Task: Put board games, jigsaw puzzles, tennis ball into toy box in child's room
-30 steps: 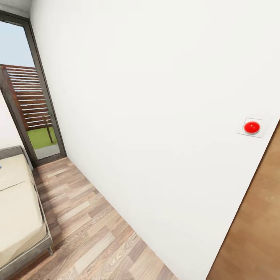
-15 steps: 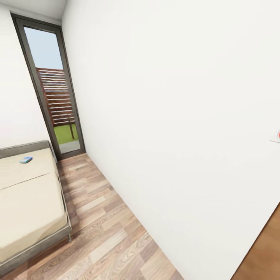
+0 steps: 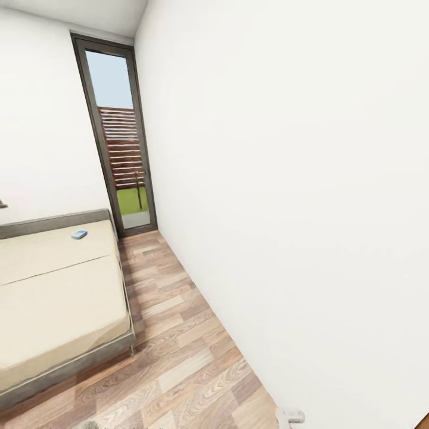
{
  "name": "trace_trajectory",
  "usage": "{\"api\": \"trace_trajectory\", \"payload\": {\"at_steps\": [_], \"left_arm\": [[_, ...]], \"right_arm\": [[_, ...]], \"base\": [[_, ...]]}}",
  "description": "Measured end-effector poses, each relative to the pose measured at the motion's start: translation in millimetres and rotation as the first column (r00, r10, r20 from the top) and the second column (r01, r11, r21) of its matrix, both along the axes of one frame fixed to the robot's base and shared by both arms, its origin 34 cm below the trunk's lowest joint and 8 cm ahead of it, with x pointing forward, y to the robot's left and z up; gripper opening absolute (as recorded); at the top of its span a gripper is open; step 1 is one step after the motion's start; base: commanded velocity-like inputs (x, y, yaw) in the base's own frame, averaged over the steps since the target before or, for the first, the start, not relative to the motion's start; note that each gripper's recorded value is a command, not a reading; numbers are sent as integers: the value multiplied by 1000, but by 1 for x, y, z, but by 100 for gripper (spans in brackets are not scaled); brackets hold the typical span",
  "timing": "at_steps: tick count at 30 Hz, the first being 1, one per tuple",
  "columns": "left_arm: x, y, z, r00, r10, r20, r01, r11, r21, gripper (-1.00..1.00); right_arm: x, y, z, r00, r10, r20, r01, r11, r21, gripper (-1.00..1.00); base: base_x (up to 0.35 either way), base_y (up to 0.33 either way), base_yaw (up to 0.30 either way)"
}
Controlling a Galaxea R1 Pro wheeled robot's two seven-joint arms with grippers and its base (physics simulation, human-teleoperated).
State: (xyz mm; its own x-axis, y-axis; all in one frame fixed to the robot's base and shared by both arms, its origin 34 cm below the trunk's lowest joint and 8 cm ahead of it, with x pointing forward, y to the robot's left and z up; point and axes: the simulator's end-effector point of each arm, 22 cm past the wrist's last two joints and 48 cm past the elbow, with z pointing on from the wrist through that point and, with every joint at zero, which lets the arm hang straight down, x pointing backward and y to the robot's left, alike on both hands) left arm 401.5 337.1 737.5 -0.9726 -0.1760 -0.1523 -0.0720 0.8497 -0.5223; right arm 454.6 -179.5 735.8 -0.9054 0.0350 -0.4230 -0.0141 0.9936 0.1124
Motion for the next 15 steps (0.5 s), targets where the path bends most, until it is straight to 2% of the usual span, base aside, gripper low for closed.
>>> {"api": "trace_trajectory", "payload": {"at_steps": [9, 15], "left_arm": [[29, 16, 59, 993, -35, 116, 53, 986, -156, 100], [42, 35, 96, 979, -61, 192, 101, 974, -204, 100]], "right_arm": [[39, 14, 34, 997, 9, 73, -12, 999, 38, 100], [68, 36, 65, 992, 37, 121, -51, 993, 108, 100]], "base": [[0, 0, 291], [0, 0, 291]]}}
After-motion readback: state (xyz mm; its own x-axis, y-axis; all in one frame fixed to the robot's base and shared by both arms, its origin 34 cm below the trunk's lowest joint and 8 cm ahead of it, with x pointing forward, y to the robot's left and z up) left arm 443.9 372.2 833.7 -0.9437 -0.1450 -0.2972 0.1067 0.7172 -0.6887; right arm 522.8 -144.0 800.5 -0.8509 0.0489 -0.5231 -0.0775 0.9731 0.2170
